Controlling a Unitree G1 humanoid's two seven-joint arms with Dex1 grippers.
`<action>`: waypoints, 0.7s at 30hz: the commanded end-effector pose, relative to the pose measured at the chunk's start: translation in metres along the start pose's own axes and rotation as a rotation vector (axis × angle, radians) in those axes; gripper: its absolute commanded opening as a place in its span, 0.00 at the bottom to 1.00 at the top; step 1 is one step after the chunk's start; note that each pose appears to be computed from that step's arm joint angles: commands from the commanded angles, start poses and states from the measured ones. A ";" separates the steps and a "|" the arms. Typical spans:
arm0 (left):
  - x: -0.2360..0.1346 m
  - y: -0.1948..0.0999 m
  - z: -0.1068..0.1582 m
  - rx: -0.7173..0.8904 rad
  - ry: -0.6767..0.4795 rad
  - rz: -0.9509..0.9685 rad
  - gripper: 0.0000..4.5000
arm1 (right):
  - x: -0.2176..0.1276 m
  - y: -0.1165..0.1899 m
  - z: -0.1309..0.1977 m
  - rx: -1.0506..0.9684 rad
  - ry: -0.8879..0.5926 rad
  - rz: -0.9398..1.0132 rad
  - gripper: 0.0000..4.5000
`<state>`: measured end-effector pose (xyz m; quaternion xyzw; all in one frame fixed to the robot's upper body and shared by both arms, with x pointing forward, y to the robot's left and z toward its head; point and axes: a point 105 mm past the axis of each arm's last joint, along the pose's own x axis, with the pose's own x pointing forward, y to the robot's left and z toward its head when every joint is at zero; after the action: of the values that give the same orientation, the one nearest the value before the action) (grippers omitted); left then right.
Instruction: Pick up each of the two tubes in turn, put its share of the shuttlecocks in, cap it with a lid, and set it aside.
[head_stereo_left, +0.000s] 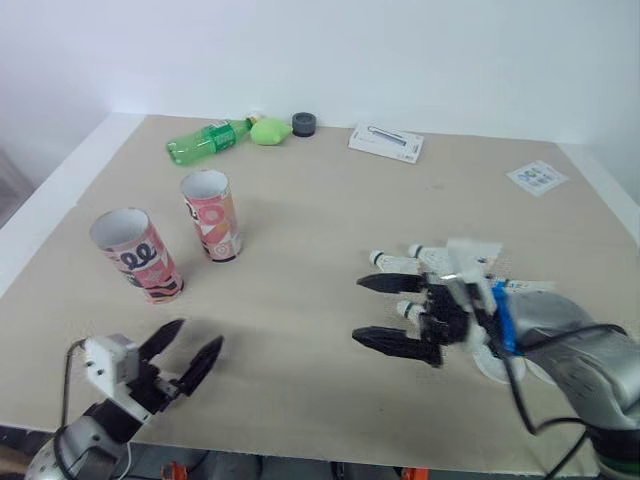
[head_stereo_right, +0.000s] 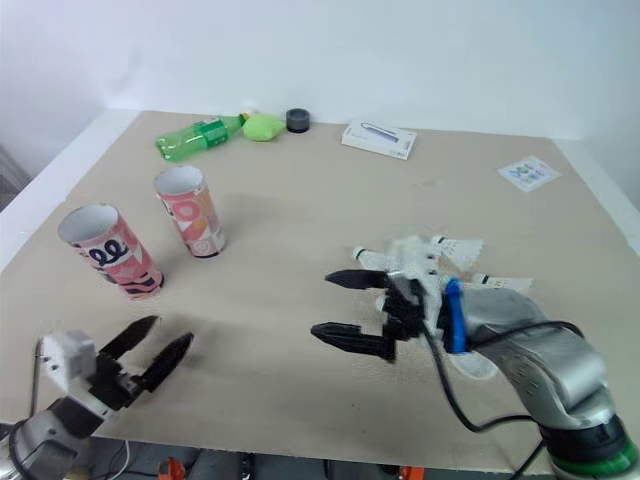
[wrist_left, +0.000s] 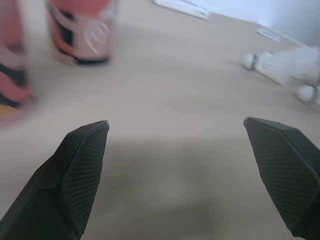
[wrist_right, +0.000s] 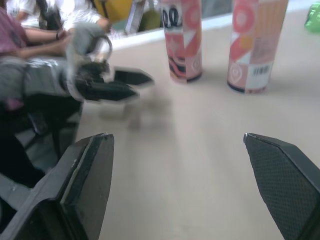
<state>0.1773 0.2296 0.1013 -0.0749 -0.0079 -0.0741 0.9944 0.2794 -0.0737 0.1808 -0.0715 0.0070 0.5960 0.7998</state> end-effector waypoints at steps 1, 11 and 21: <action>0.002 0.023 0.020 0.104 -0.079 0.153 1.00 | 0.014 -0.001 0.006 -0.066 -0.044 0.031 0.99; 0.046 0.056 0.034 0.159 -0.126 0.178 1.00 | 0.014 0.010 0.004 -0.070 -0.080 0.019 0.99; 0.086 0.061 0.042 0.174 -0.126 0.076 1.00 | 0.005 0.015 0.013 -0.080 -0.111 -0.017 0.99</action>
<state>0.2606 0.2781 0.1252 -0.0030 -0.0580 -0.0284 0.9979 0.2728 -0.0620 0.1765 -0.0655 -0.0312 0.5931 0.8019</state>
